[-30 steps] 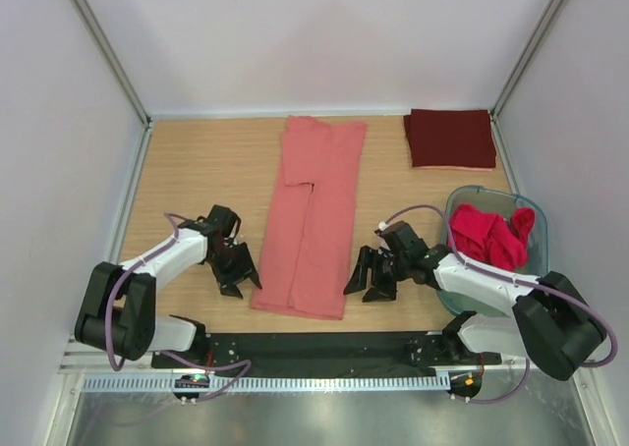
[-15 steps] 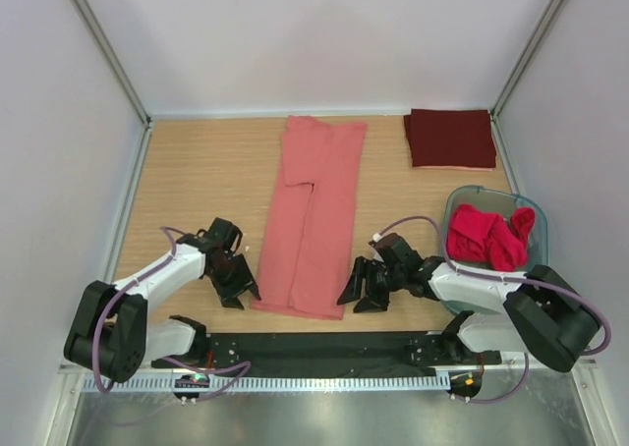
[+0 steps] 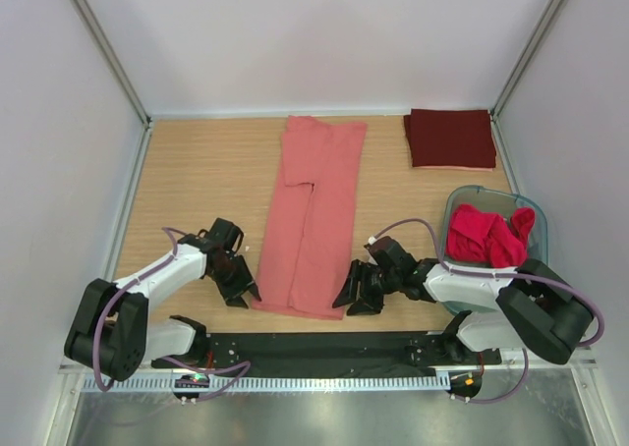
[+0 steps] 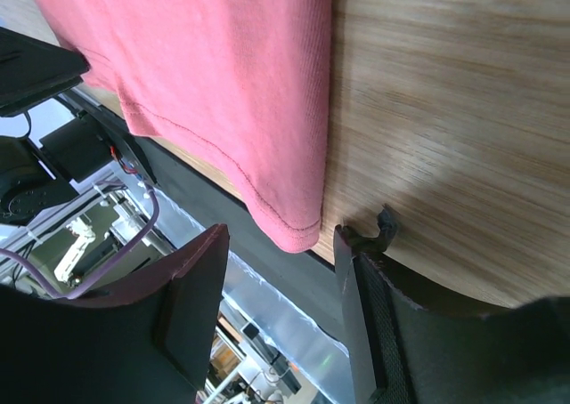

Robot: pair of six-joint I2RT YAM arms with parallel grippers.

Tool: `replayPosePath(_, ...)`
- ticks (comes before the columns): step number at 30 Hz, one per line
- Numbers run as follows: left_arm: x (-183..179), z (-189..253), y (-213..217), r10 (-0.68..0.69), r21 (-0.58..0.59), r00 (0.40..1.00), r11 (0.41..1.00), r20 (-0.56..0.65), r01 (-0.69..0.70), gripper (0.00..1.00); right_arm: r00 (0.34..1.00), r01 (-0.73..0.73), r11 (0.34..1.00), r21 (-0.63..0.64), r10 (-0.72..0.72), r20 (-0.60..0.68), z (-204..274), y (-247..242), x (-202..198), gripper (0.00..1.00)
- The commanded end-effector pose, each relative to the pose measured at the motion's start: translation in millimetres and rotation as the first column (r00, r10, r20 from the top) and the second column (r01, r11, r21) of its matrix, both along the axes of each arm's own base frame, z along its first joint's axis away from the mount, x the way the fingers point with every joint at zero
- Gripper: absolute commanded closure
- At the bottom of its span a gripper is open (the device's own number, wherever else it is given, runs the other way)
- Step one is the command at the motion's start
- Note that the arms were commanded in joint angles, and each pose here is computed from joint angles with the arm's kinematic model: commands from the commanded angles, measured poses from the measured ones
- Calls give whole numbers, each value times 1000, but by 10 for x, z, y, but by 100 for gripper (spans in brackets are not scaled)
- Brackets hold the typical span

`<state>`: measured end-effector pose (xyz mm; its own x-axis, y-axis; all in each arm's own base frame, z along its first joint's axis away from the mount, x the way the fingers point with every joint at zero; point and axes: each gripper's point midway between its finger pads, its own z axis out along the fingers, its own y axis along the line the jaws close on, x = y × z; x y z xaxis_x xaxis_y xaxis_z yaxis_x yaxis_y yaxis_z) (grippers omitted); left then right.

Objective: Fold and stack the t-shirts
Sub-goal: Fold the tshirt

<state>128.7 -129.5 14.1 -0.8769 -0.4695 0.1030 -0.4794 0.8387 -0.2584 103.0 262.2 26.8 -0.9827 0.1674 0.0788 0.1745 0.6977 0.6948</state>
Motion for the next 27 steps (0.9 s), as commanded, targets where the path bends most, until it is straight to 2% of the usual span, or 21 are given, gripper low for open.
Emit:
replayPosePath(1, 61, -53, 5, -4, 11, 1000, 1000, 29, 4, 60, 999, 45, 994, -95, -43, 18, -197, -139, 29, 43)
replayPosePath(12, 57, -17, -58, -20, -24, 999, 1000, 48, 21, 80, 1000, 22, 997, -77, -23, -13, -293, -58, 0, 58)
replayPosePath(14, 46, -16, -79, -31, -28, 998, 999, 48, 32, 85, 1000, 18, 998, -66, -19, -13, -283, -38, -3, 69)
replayPosePath(15, 45, 1, -97, -37, -37, 998, 999, 50, 38, 91, 1000, 17, 998, -56, -17, -9, -254, -26, -2, 77)
replayPosePath(16, 49, 15, -107, -40, -40, 998, 998, 54, 42, 94, 1000, 18, 999, -44, -18, -5, -211, -12, 7, 92)
replayPosePath(17, 59, 60, -120, -44, -45, 997, 998, 65, 47, 98, 1000, 21, 999, -33, -20, 3, -164, 3, 20, 98)
replayPosePath(19, 146, 174, -152, -47, -51, 994, 997, 99, 52, 100, 998, 32, 999, -3, -32, 46, 42, 53, 98, 99)
replayPosePath(21, 292, 371, -189, -49, -56, 986, 997, 156, 58, 100, 997, 45, 999, -28, -43, 60, 134, 6, 135, 99)
replayPosePath(23, 413, 499, -183, -61, -35, 978, 997, 199, 70, 100, 988, 60, 998, -17, -57, 142, 380, 21, 347, 99)
replayPosePath(24, 464, 555, -181, -67, -21, 977, 997, 201, 73, 100, 990, 61, 997, -50, -54, 132, 391, -38, 351, 99)
replayPosePath(26, 693, 785, -235, -84, -16, 959, 996, 271, 91, 100, 984, 46, 998, -38, -38, 173, 576, -22, 510, 99)
replayPosePath(27, 761, 796, -250, -93, -5, 960, 995, 265, 98, 100, 984, 81, 995, -50, -72, 164, 593, -115, 631, 99)
